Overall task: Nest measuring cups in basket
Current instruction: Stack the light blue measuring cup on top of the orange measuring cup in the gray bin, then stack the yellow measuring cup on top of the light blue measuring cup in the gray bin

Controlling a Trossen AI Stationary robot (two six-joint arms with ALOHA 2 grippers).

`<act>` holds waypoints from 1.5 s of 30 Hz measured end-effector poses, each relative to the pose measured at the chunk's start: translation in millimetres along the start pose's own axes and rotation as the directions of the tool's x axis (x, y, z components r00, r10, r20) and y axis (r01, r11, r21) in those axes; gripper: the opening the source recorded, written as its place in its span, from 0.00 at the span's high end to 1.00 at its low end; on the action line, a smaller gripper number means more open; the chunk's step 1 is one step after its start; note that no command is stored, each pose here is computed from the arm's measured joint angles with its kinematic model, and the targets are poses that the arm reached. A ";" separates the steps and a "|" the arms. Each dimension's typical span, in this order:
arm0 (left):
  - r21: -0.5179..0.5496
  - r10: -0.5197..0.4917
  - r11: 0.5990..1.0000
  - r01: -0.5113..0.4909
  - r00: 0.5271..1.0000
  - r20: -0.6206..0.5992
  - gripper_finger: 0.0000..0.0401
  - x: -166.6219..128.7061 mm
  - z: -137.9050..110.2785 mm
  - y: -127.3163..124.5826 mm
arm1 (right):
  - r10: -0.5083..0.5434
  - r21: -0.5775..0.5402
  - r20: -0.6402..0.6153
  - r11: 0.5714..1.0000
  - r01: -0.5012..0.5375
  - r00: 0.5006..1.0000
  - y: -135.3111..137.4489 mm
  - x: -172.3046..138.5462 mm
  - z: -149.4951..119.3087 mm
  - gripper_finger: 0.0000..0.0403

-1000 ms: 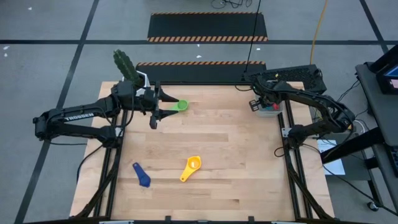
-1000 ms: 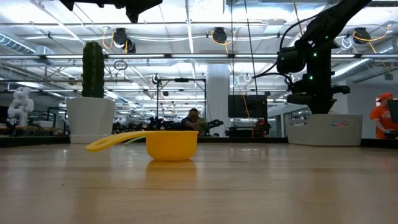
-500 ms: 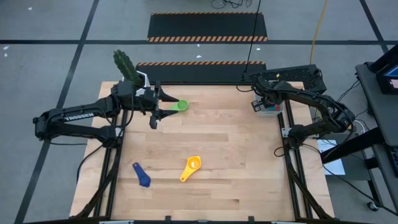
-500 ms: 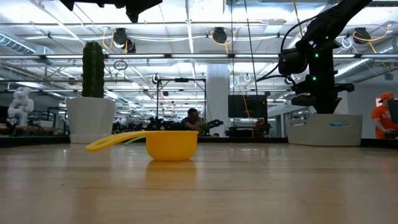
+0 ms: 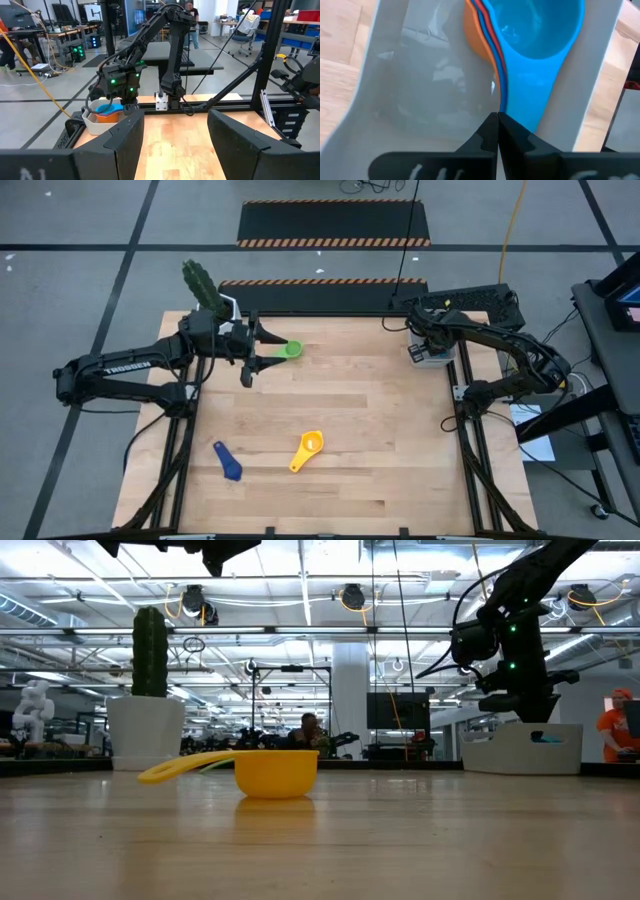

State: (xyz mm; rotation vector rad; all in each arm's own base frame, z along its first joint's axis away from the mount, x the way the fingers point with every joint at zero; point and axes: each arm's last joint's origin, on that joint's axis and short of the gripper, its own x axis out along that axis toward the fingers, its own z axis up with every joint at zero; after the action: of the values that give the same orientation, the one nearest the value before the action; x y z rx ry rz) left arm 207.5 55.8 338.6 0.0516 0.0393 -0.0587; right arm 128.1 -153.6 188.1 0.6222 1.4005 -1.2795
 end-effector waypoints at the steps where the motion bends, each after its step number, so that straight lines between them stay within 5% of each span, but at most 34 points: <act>1: 0.000 -0.001 1.000 0.001 1.000 0.000 0.45 0.0 0.0 0.0 | 0.001 0.001 0.001 1.000 -0.001 1.000 0.1 0.0 0.1 1.00; 10: 0.002 -0.002 1.000 0.002 1.000 -0.006 0.45 0.0 -0.6 0.0 | 0.110 -0.033 0.149 0.994 -0.106 0.983 9.3 -11.2 6.6 1.00; 20: 0.000 -0.002 1.000 0.002 1.000 -0.006 0.45 0.1 -0.6 -0.2 | 0.371 -0.228 0.448 0.927 -0.297 0.813 41.4 -64.6 -10.8 1.00; 34: -0.002 0.000 1.000 0.000 1.000 -0.003 0.45 9.2 1.7 -30.3 | 0.636 -0.566 0.492 0.753 -0.336 0.595 93.6 -105.4 -53.8 1.00; 45: 0.017 0.099 0.995 -0.098 0.986 -0.131 0.45 11.1 -9.2 -47.2 | 0.701 -0.636 0.496 0.695 -0.336 0.512 101.0 -115.1 -58.0 1.00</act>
State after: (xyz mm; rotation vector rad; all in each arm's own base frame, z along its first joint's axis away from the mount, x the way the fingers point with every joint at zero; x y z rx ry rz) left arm 215.4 8.7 326.5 0.0676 0.1686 0.0438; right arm 229.3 -40.1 249.0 0.1360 0.6846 -0.5017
